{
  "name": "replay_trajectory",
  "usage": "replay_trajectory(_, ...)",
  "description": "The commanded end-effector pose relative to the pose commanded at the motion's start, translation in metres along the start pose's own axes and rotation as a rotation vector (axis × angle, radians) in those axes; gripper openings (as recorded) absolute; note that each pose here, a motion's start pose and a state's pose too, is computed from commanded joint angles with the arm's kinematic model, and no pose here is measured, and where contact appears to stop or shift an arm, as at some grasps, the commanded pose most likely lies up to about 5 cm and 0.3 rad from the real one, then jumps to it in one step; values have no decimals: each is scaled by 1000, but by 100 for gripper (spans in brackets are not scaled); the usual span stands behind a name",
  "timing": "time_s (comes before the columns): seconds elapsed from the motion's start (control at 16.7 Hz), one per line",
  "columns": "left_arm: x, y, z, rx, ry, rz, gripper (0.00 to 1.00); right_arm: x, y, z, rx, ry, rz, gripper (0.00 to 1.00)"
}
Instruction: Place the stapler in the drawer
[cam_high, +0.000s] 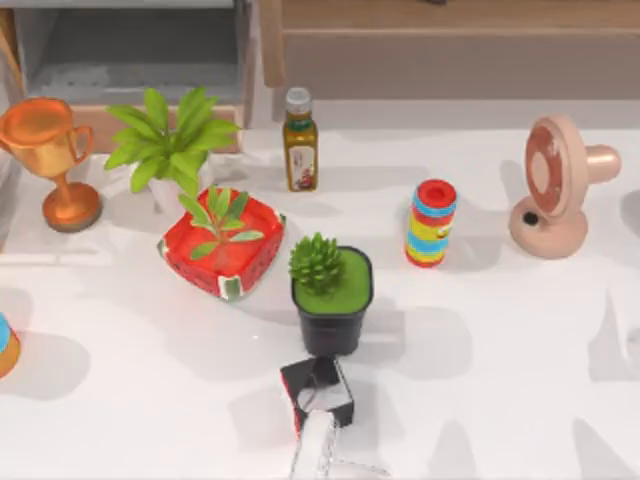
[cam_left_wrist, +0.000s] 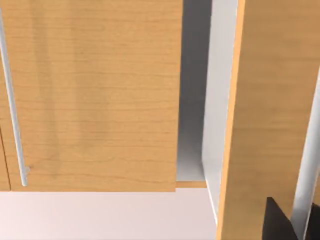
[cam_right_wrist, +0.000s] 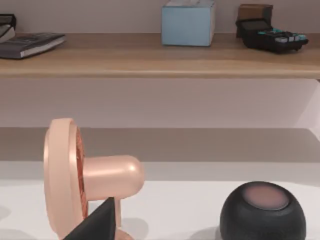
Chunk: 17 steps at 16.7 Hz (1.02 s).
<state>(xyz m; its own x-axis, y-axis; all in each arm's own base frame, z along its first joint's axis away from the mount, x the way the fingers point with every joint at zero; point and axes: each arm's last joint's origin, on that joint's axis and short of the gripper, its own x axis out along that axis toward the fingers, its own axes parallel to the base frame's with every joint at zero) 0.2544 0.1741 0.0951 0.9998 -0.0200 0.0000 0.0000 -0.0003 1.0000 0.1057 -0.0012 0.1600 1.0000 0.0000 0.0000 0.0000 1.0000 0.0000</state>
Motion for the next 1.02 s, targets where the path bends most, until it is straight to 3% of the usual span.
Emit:
replay_trajectory(0.3, 0, -4, 0, -17, 2, -17, 0, 0, 0, 0, 0, 0, 0, 100)
replay_trajectory(0.72, 56, -3, -2, -12, 2, -11, 0, 0, 0, 0, 0, 0, 0, 100)
replay_trajectory(1.02, 60, -5, -1, -22, 6, -22, 0, 0, 0, 0, 0, 0, 0, 100)
